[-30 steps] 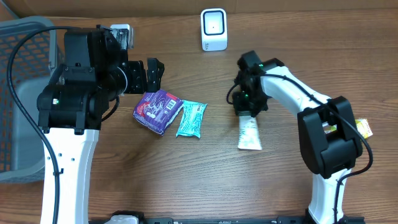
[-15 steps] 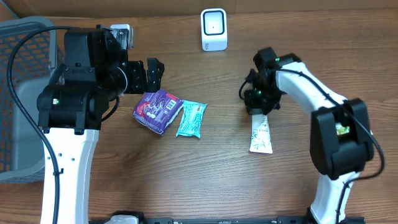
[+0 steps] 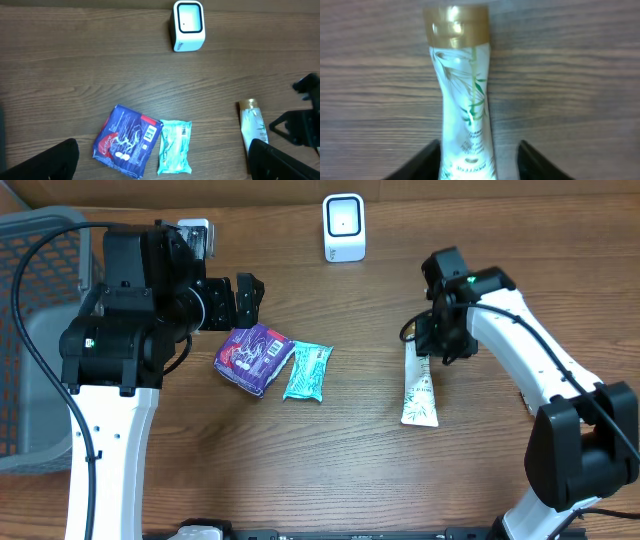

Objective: Scan the item barcode
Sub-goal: 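Lift the white tube with the right gripper and rotate it, then lower the white tube back onto the table, cap pointing away, then grasp the white tube with the right gripper and lift it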

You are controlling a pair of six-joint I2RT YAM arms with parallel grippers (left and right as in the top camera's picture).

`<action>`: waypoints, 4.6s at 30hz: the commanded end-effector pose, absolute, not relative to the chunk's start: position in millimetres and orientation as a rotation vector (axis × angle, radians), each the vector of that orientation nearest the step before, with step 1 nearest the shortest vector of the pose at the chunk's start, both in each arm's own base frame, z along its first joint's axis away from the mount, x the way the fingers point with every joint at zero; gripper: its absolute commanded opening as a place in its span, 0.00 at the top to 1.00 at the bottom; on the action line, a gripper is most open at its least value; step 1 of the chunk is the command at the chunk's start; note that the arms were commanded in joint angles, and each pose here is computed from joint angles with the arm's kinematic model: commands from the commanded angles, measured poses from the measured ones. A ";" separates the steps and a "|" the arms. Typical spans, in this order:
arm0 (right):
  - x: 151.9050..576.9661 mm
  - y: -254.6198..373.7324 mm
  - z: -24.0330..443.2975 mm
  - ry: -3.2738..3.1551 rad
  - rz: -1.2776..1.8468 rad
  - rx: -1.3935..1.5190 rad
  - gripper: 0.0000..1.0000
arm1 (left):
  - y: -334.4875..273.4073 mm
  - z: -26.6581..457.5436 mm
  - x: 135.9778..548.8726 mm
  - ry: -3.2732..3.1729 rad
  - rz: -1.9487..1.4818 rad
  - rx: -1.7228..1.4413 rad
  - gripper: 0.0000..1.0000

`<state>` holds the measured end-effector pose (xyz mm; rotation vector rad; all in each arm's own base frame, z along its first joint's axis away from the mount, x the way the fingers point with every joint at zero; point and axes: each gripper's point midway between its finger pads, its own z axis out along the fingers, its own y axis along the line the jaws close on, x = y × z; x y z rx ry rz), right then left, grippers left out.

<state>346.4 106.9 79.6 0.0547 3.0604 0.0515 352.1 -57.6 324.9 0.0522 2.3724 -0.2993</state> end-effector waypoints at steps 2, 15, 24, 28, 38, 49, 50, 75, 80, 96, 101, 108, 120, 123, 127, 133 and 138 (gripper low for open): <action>336.8 109.2 58.5 3.093 0.107 -0.005 0.49 | -55.3 329.4 354.3 2.360 -0.297 0.029 0.00; 328.3 114.8 22.9 3.084 0.197 -0.020 0.79 | -55.3 329.4 354.3 2.360 -0.297 0.029 0.00; 310.3 205.7 61.1 2.934 1.091 -0.314 0.96 | -55.3 329.4 354.3 2.360 -0.297 0.029 0.00; 304.5 211.4 50.9 2.890 1.168 -0.335 0.96 | -55.3 329.4 354.3 2.360 -0.297 0.029 0.00; 311.0 158.8 2.2 3.017 0.754 -0.151 0.75 | -55.3 329.4 354.3 2.360 -0.297 0.029 0.00; 308.1 102.1 -11.2 3.124 0.231 -0.067 0.37 | -55.3 329.4 354.3 2.360 -0.297 0.029 0.00; 309.9 100.2 -7.3 3.127 0.208 -0.067 0.37 | -55.3 329.4 354.3 2.360 -0.297 0.029 0.01; 308.4 152.6 55.5 3.141 0.479 -0.390 0.00 | -55.3 329.4 354.3 2.360 -0.297 0.029 0.00; 298.8 165.4 40.3 3.115 0.628 -0.424 0.04 | -55.3 329.4 354.3 2.360 -0.297 0.029 0.00; 298.1 172.4 16.1 3.067 0.705 -0.348 0.59 | -55.3 329.3 354.2 2.361 -0.297 0.029 0.00; 297.4 172.0 13.9 3.066 0.705 -0.343 0.89 | -55.3 329.4 354.3 2.360 -0.297 0.029 0.00; 293.9 180.1 19.8 3.057 0.823 -0.332 0.69 | -55.3 329.3 354.3 2.361 -0.297 0.029 0.00; 263.1 183.4 4.5 3.101 0.953 -0.311 0.65 | -55.3 329.4 354.3 2.360 -0.297 0.029 0.01; 257.4 182.9 1.7 3.112 0.967 -0.305 0.79 | -55.3 329.4 354.3 2.360 -0.297 0.029 0.00; 260.3 185.5 4.1 3.096 0.986 -0.310 0.92 | -55.3 329.4 354.3 2.360 -0.297 0.029 0.00; 281.7 204.0 37.0 2.984 1.118 -0.343 0.96 | -55.3 329.3 354.2 2.361 -0.297 0.029 0.00; 302.8 228.8 100.3 2.783 1.315 -0.469 0.96 | -55.3 329.4 354.3 2.360 -0.297 0.029 0.01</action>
